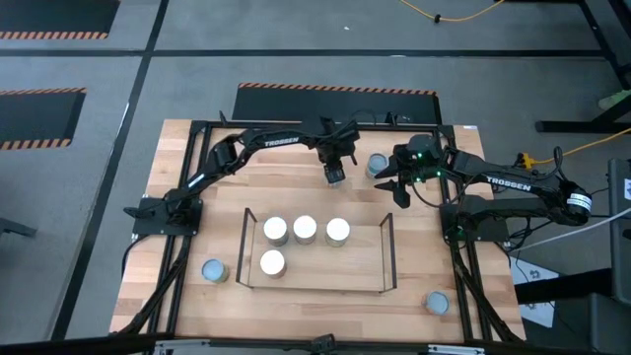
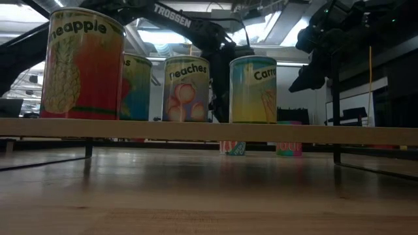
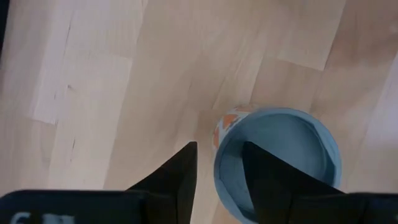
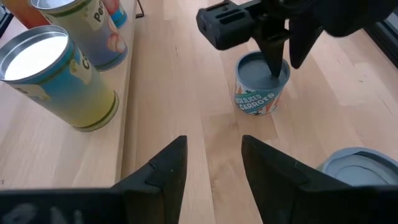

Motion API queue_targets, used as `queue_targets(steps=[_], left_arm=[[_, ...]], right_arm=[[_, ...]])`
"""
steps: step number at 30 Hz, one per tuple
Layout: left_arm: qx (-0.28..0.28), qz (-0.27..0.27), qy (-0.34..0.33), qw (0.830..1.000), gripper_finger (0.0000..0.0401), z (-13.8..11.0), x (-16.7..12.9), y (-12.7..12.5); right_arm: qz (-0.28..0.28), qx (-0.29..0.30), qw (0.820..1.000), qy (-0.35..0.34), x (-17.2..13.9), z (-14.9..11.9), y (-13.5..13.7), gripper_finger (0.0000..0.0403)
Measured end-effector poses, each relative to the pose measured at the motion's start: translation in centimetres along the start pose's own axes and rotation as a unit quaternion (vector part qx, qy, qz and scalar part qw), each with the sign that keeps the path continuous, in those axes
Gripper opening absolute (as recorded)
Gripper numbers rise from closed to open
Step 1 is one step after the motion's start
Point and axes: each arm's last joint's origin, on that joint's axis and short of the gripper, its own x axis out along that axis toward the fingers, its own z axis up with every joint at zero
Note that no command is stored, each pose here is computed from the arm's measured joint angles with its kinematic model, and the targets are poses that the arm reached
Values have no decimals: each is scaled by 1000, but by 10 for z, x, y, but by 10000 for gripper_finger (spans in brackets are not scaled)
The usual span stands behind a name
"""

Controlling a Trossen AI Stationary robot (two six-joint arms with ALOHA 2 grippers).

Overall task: Pick and place cans onto a shelf
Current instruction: Put the white green canned carrot on the shelf

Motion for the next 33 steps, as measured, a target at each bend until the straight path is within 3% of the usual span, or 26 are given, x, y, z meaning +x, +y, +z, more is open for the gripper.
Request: queue_targets(steps=[8, 19, 26, 33], left_arm=[[1, -3, -1, 1000, 108, 0, 2, -1], [1, -3, -1, 1000, 11, 0, 2, -1], [8, -2, -2, 1000, 5, 1, 1, -3], [30, -2, -35, 999, 3, 18, -43, -12]], right_arm=[[0, 0, 1000, 0, 0, 0, 0, 158], [0, 1, 1000, 2, 0, 0, 0, 158], [0, 3, 1000, 1, -2, -1, 1, 158], [-5, -11, 999, -35, -19, 3, 7, 158]])
